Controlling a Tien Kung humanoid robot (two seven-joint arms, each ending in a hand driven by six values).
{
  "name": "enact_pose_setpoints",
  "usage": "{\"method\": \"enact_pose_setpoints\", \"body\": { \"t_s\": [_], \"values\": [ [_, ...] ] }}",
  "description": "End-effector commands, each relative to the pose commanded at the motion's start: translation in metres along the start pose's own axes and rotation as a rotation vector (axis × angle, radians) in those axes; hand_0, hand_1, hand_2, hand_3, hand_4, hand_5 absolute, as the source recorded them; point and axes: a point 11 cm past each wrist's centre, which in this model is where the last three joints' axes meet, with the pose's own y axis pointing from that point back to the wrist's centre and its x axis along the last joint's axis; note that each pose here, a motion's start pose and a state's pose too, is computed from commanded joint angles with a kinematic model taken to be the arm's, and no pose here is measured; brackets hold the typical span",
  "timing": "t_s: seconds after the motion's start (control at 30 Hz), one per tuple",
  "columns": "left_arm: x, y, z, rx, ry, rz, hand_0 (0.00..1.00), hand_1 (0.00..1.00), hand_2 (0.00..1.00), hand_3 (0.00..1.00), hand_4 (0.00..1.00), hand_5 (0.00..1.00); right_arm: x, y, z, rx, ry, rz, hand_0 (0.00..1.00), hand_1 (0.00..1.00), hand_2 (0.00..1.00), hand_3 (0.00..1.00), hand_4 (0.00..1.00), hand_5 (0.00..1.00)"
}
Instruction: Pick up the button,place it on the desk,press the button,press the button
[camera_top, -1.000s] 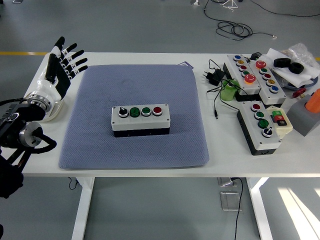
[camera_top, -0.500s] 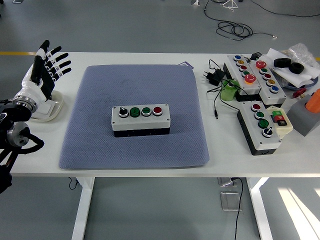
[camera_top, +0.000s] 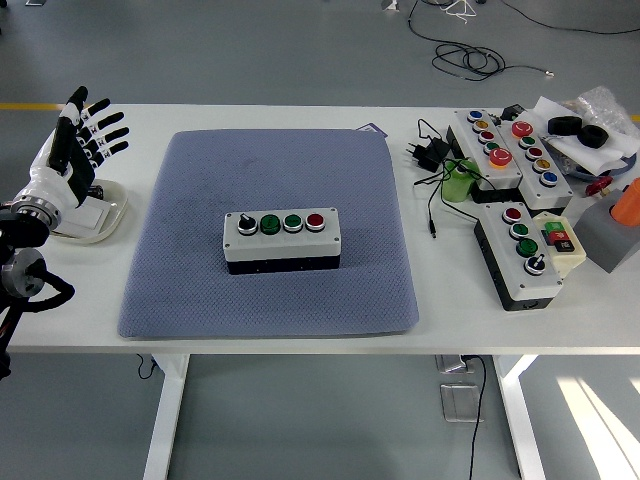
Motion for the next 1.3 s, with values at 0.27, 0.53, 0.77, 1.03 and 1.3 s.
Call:
{"method": "enact_pose_setpoints", "body": {
  "t_s": [0.27, 0.53, 0.77, 1.03, 1.3],
  "values": [
    [0.001, 0.000, 0.005, -0.013, -0.001, 0.003, 0.775, 0.795, 0.832, 0.882, 0.717, 0.998, -0.002, 0.001, -0.001, 0.002, -0.001, -0.004, 0.787, 0.797, 0.817, 0.751, 0.412, 0.479],
    [0.001, 0.002, 0.003, -0.009, -0.008, -0.001, 0.775, 0.795, 0.832, 0.881, 0.715, 0.998, 0.001, -0.001, 0.004, -0.006, 0.001, 0.000, 0.787, 0.797, 0.817, 0.751, 0.412, 0.479],
    [-0.004, 0.003, 0.002, -0.010, -0.011, -0.014, 0.775, 0.793, 0.832, 0.880, 0.716, 0.998, 0.003, -0.002, 0.008, -0.014, 0.001, 0.002, 0.787, 0.797, 0.817, 0.751, 0.412, 0.479],
    [-0.009, 0.004, 0.004, -0.014, -0.017, -0.029, 0.777, 0.796, 0.834, 0.879, 0.717, 0.998, 0.005, -0.003, 0.011, -0.019, 0.001, 0.004, 0.787, 0.797, 0.817, 0.751, 0.412, 0.479],
    [-0.014, 0.006, 0.004, -0.013, -0.022, -0.041, 0.778, 0.797, 0.834, 0.879, 0.720, 0.998, 0.006, -0.003, 0.014, -0.025, 0.004, 0.007, 0.787, 0.797, 0.817, 0.751, 0.412, 0.479]
  ]
}}
